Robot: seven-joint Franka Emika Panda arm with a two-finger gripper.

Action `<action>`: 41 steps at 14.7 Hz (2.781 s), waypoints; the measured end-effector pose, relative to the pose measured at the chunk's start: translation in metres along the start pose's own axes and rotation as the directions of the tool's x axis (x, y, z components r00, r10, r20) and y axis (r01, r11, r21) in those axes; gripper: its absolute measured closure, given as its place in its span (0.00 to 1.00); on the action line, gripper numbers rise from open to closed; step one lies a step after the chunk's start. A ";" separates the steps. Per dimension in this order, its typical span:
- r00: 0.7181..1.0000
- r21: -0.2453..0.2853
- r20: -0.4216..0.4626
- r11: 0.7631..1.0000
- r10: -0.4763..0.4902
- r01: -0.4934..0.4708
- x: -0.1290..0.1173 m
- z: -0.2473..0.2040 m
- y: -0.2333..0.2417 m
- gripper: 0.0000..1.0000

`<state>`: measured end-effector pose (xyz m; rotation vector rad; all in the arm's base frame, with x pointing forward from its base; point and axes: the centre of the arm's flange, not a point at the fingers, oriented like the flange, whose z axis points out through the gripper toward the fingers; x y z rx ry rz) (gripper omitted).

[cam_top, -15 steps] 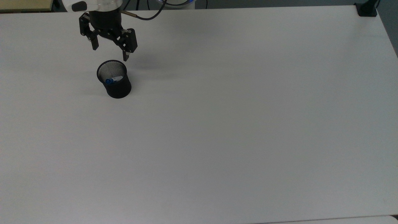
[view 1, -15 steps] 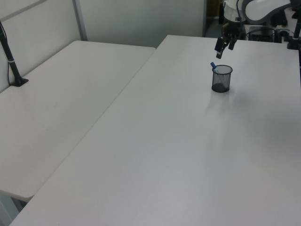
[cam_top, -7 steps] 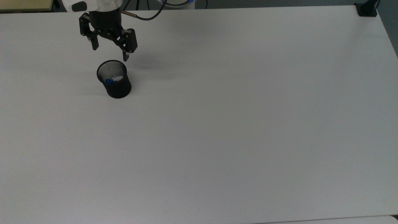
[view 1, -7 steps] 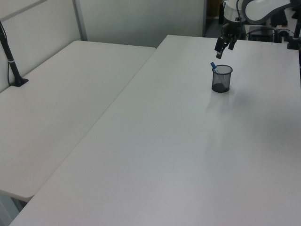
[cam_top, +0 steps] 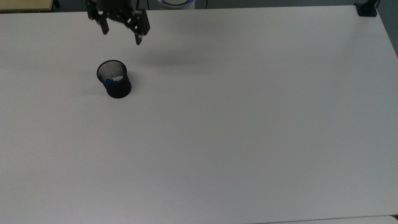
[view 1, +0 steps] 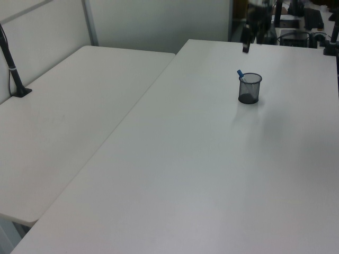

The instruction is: Insert the marker

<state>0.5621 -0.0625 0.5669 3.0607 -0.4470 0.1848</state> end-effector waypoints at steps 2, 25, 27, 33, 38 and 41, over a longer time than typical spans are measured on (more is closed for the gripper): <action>1.000 0.005 -0.008 1.000 -0.007 0.007 -0.001 -0.028 -0.010 0.00; 0.998 -0.041 -0.030 0.998 -0.052 0.051 0.006 -0.031 -0.024 0.00; 0.998 -0.042 -0.030 0.997 -0.059 0.058 0.005 -0.031 -0.028 0.00; 0.990 -0.044 -0.027 0.990 -0.135 0.134 0.005 -0.031 -0.029 0.00; 0.985 -0.036 -0.025 0.984 -0.173 0.172 0.005 -0.031 -0.031 0.00; 0.985 -0.028 -0.024 0.985 -0.173 0.173 0.004 -0.031 -0.032 0.00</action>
